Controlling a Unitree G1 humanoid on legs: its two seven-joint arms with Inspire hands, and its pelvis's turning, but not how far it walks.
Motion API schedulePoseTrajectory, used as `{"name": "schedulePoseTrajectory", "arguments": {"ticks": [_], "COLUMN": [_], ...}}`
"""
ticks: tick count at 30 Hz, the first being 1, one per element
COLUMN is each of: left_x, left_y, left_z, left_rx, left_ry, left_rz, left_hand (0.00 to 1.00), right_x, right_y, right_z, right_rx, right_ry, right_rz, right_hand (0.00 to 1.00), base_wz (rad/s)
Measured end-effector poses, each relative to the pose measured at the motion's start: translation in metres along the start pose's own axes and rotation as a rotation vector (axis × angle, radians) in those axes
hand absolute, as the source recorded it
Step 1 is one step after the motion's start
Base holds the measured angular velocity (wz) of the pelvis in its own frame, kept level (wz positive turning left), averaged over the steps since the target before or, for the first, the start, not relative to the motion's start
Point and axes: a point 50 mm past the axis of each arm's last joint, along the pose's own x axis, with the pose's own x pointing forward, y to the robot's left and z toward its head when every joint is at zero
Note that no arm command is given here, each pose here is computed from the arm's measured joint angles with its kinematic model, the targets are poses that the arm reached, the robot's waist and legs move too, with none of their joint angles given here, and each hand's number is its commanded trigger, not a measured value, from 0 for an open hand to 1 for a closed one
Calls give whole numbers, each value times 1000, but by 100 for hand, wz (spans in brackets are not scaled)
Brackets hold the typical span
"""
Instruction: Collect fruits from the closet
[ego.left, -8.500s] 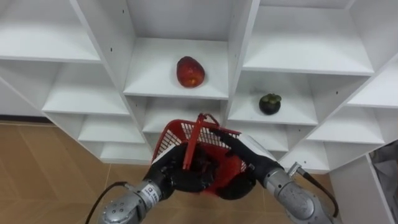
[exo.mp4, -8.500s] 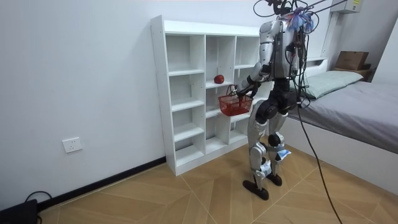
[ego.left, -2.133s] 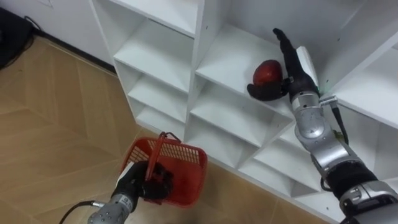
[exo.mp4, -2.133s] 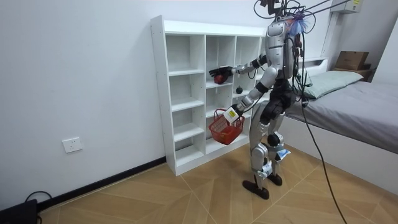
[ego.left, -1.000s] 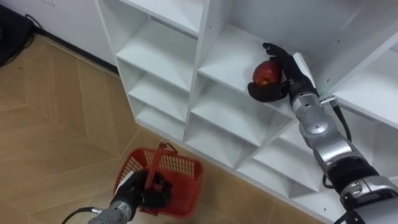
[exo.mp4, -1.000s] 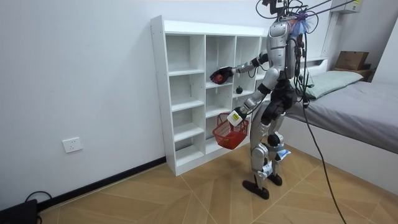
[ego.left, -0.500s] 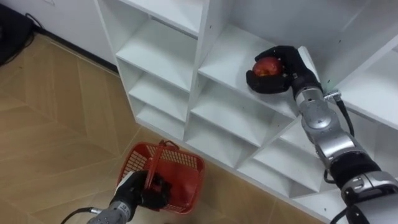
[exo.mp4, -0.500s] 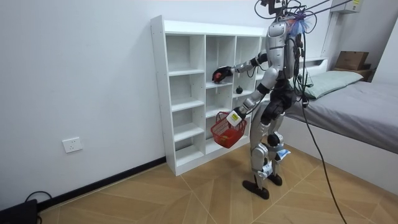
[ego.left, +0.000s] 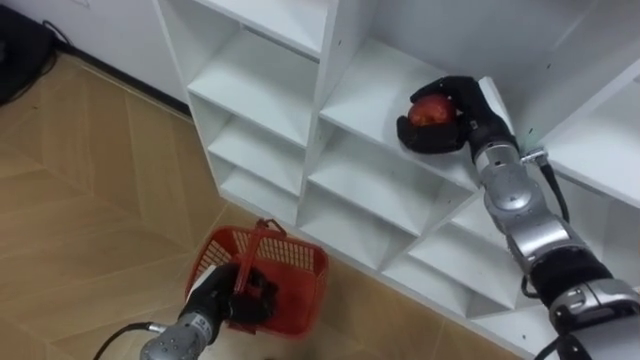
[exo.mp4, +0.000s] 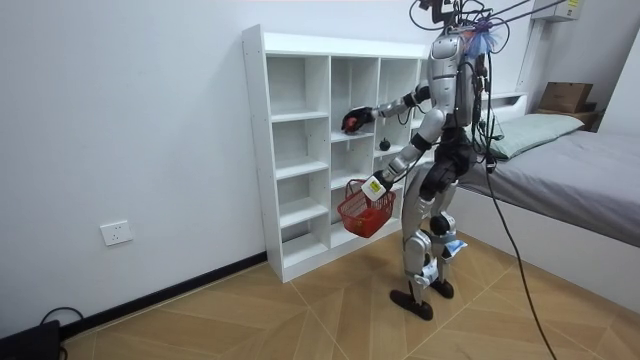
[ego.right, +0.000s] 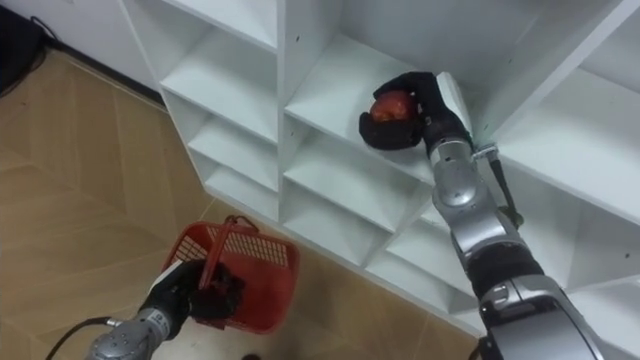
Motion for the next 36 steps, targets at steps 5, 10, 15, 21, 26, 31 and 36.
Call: {"name": "schedulePoseTrajectory", "arguments": {"ticks": [5, 10, 15, 21, 26, 31, 36], "left_x": [2, 3, 4, 4, 4, 3, 4], "left_y": [-4, -9, -19, -25, -27, -30, -37], "left_z": [12, 16, 17, 17, 19, 27, 29], "left_rx": [-13, -16, -46, -102, -119, -123, -139], "left_ry": [-53, -72, -81, -91, -107, -154, -168], "left_rz": [-3, -17, -34, -53, -61, -74, -93], "left_hand": [100, 100, 100, 100, 100, 100, 100], "right_x": [-7, -28, -38, -55, -60, -73, -84], "right_y": [8, 26, 41, 59, 71, 79, 86], "right_z": [5, 9, 7, 8, 14, 1, -9], "right_rx": [15, -34, -32, -15, 15, 18, 18], "right_ry": [-36, -106, -114, -132, -149, -109, -74], "right_rz": [35, 119, 192, 303, 349, 398, 447], "right_hand": [100, 100, 100, 100, 100, 100, 100], "base_wz": [-9, -13, -11, -10, -6, -1, 0]}}
